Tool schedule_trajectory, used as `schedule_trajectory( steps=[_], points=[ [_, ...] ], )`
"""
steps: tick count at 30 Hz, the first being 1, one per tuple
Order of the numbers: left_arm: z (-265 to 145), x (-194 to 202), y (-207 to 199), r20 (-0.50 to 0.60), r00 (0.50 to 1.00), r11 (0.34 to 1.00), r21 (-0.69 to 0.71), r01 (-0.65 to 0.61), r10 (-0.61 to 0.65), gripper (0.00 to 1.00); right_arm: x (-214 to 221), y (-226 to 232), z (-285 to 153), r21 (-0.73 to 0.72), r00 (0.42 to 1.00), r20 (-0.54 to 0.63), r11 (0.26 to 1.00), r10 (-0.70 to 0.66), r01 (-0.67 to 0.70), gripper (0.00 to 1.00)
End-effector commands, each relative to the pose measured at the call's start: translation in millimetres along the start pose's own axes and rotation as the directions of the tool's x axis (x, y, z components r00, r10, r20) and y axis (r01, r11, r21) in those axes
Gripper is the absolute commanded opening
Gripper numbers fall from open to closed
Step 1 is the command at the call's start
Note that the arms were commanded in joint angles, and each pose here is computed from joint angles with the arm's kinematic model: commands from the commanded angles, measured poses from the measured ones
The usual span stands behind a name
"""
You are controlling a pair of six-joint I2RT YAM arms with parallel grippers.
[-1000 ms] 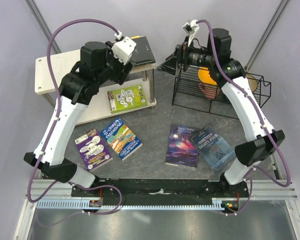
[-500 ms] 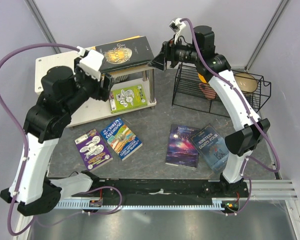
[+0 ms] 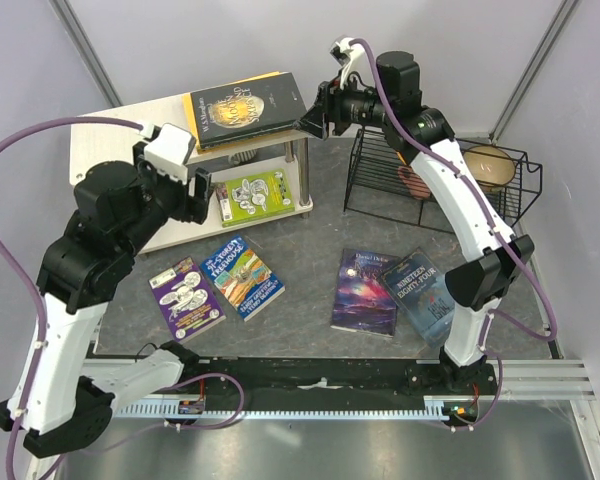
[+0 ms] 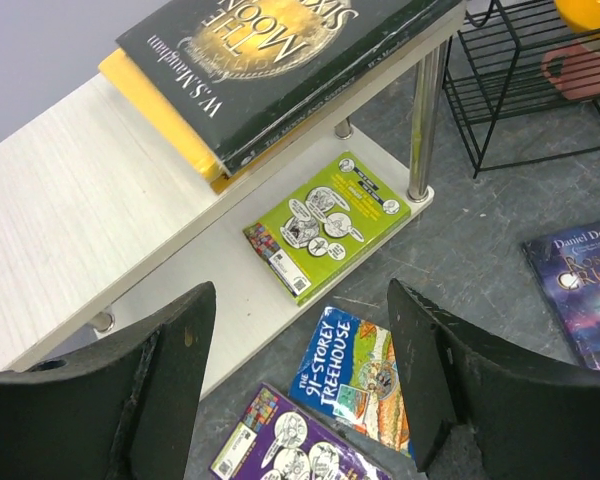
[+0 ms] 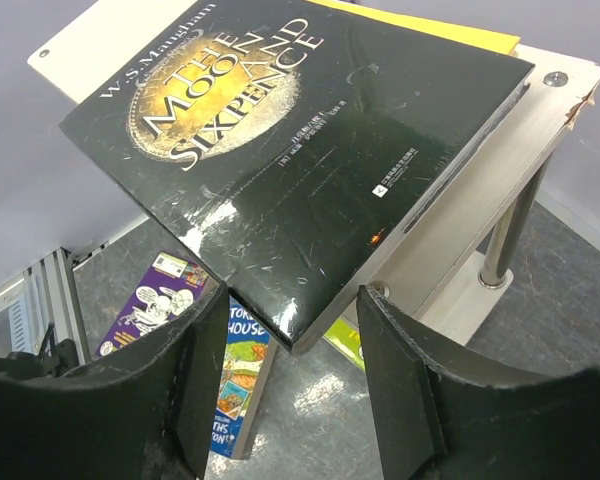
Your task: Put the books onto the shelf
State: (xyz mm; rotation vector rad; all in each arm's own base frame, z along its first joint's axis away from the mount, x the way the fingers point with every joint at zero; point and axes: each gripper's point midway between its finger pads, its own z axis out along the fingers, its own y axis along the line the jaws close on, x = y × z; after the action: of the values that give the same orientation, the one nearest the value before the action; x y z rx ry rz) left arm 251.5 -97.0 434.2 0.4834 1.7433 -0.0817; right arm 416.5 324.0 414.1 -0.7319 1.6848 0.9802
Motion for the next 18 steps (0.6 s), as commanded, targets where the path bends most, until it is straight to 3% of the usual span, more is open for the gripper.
schedule_trajectory(
  steps=[1,18],
  points=[
    [-16,3,11,0.019,0.998,0.996,-0.067,0.060,-0.058,0.77,-15,3,3,0.025,0.998,0.035,0.999,-0.042,0.042,0.60],
    [-30,17,32,-0.023,0.988,0.967,-0.207,0.147,-0.155,0.80,-20,6,18,0.094,0.995,0.053,0.993,-0.083,0.077,0.53]
  ],
)
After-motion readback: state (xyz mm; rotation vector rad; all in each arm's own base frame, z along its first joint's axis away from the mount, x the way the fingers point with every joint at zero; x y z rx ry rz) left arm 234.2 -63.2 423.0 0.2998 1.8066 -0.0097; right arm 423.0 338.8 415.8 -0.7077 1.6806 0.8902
